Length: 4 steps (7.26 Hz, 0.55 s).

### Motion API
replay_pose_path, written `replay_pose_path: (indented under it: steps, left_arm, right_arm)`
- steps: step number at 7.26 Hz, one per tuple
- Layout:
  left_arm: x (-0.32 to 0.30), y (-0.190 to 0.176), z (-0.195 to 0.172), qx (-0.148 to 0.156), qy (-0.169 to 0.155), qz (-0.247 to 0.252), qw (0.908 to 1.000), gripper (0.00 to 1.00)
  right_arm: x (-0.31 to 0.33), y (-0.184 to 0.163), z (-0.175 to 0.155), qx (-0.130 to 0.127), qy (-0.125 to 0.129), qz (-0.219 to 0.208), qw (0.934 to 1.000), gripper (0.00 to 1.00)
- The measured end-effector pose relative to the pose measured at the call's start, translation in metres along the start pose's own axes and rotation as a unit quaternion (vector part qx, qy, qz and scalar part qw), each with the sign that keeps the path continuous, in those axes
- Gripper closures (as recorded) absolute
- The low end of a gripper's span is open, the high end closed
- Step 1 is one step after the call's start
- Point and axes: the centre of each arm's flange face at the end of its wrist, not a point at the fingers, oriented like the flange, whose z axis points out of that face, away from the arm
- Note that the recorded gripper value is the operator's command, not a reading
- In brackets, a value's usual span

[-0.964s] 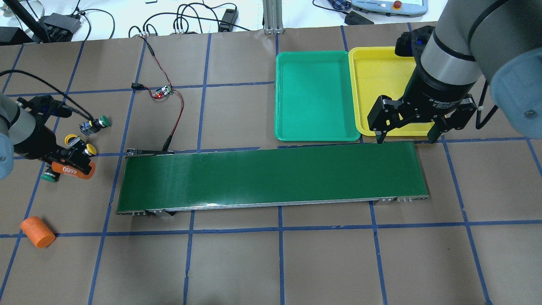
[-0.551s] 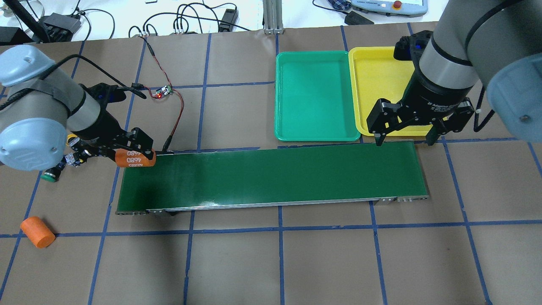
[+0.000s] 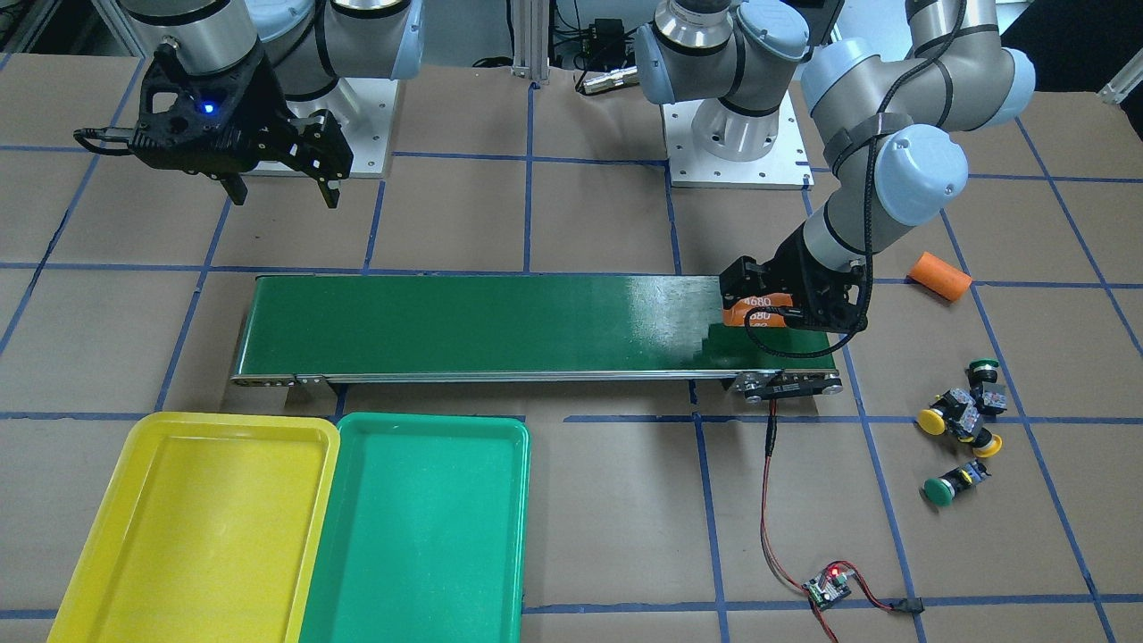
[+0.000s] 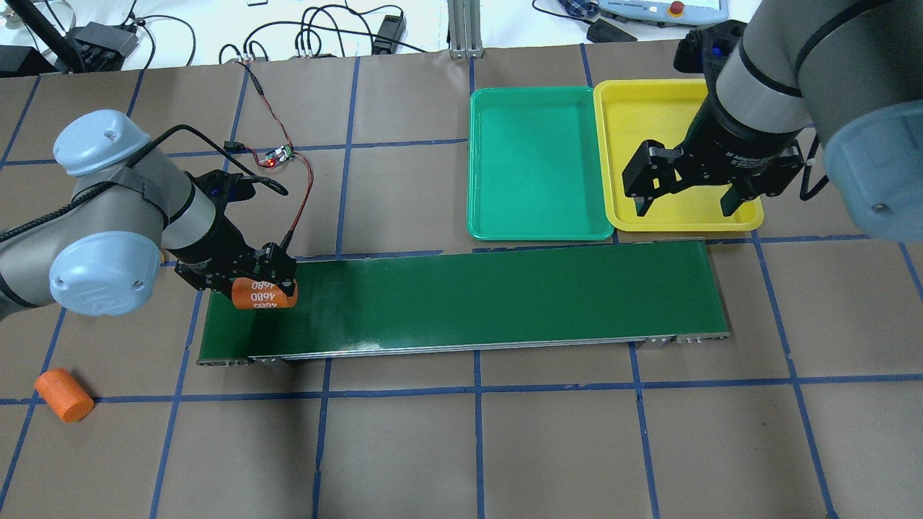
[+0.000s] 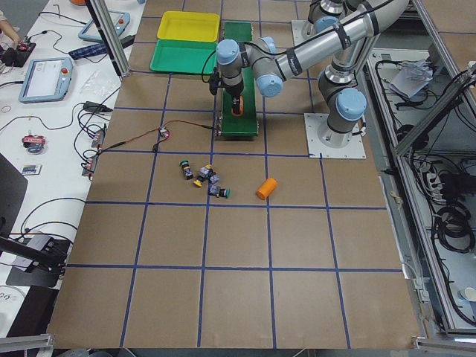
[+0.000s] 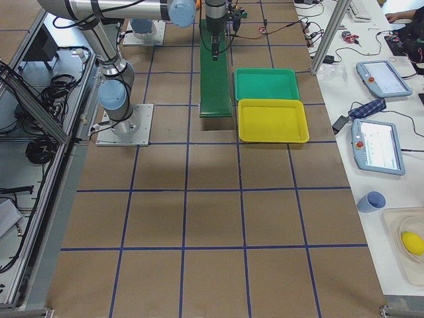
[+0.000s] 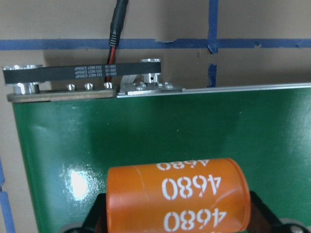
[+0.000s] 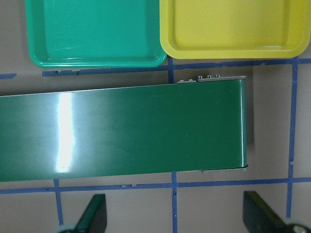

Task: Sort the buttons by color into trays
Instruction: 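Carry the orange cylinder with the left gripper onto the conveyor belt, then open the left gripper and move it back to the second orange cylinder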

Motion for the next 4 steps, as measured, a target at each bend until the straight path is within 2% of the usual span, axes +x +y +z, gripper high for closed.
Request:
replay_pose_path:
  steps: [2,4]
  left_arm:
    - [0.001,0.004,-0.005,0.005,-0.001,0.005,1.0000,0.00]
    - [-0.015,0.009,-0.030,0.008,0.000,-0.011,0.9999,0.00]
  right_arm:
    - [0.000,-0.002,0.003,-0.002,-0.002,0.001,1.0000,0.00]
    - [-0.001,-0.011,0.018,-0.018,-0.002,-0.001,0.9998,0.00]
